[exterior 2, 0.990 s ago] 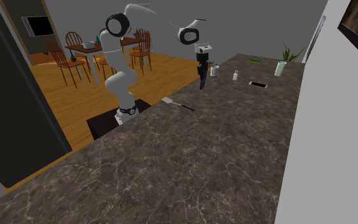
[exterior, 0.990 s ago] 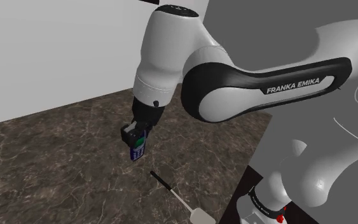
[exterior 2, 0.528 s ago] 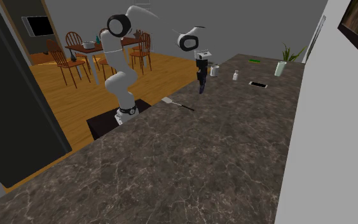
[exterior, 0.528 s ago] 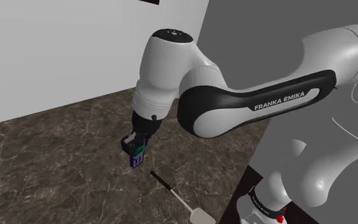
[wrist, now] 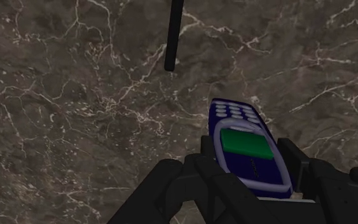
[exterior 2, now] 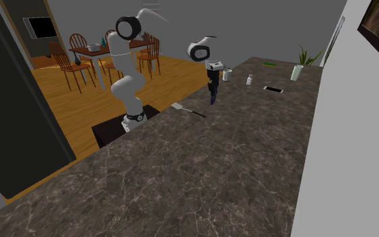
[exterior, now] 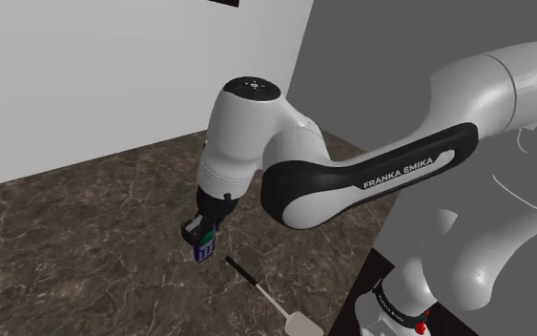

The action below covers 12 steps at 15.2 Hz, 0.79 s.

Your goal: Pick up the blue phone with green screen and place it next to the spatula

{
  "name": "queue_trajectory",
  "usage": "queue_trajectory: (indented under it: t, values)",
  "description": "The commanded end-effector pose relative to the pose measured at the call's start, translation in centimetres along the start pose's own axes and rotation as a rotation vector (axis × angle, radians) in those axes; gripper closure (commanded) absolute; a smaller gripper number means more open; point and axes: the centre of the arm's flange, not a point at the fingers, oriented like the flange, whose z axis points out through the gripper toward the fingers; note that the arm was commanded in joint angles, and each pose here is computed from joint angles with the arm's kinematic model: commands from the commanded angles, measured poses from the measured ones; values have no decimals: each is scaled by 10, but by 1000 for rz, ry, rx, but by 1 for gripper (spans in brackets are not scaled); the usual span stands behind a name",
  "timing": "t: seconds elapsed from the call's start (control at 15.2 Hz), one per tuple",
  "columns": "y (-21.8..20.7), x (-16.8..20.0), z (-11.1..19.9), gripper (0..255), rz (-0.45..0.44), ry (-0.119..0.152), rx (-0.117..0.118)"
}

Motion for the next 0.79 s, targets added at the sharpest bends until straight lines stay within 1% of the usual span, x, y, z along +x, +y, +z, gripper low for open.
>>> queue_trajectory:
  t: [0.0, 0.59, 0.73]
  values:
    - [-1, -1, 12, 255, 0, 0, 0]
    - [-2, -8, 59, 255, 0, 0, 0]
    - [-2, -8, 59, 255, 0, 0, 0]
